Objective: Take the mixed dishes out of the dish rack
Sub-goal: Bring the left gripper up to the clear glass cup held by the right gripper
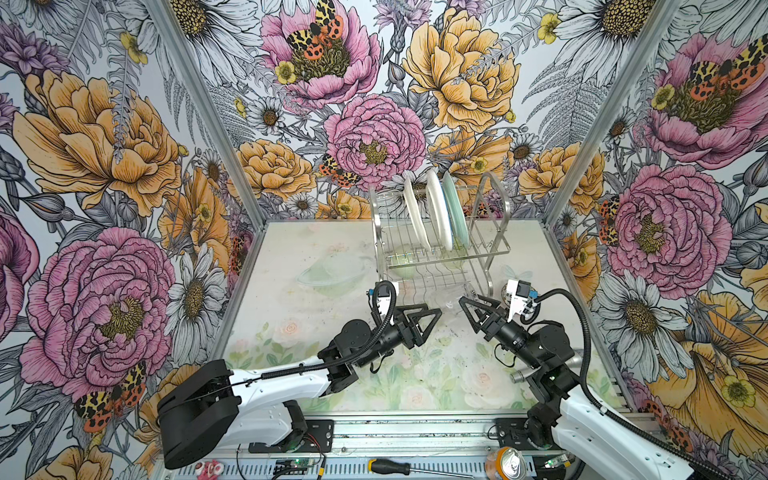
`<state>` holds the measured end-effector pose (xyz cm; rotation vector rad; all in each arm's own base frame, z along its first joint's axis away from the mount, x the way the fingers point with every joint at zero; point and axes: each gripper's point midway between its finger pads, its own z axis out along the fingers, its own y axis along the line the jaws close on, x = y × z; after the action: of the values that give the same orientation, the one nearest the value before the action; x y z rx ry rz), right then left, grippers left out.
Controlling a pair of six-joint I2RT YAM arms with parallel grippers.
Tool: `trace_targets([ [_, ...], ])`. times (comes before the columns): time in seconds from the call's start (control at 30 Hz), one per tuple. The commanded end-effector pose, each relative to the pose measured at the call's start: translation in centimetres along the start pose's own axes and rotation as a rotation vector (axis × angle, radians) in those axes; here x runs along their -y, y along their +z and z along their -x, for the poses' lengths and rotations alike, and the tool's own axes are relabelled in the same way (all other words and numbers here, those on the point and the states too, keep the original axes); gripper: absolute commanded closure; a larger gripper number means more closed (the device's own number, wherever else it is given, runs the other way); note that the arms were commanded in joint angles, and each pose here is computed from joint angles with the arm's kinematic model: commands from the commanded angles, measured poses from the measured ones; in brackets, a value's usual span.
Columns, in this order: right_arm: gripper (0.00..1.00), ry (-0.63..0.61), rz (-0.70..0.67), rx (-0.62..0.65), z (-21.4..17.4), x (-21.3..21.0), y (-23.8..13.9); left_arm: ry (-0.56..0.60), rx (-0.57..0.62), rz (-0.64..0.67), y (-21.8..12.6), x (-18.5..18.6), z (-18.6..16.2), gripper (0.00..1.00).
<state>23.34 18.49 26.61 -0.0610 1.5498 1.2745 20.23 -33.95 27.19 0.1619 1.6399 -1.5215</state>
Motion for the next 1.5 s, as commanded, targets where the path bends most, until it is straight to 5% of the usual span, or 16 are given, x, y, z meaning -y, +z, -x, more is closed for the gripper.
trace_targets([
  [0.0, 0.49, -0.016, 0.071, 0.043, 1.1, -1.8, -0.3, -0.02, 0.021, -0.102, 0.6, 2.5, 0.7, 0.22],
  [1.2, 0.5, 0.008, 0.093, -0.02, -0.2, -1.9, 0.0, -0.059, 0.01, -0.169, 2.7, 3.2, 0.4, 0.65],
  [1.47, 0.49, 0.009, 0.104, -0.016, -0.2, -2.2, -0.3, -0.076, 0.006, -0.158, 2.9, 2.8, 0.1, 0.66],
])
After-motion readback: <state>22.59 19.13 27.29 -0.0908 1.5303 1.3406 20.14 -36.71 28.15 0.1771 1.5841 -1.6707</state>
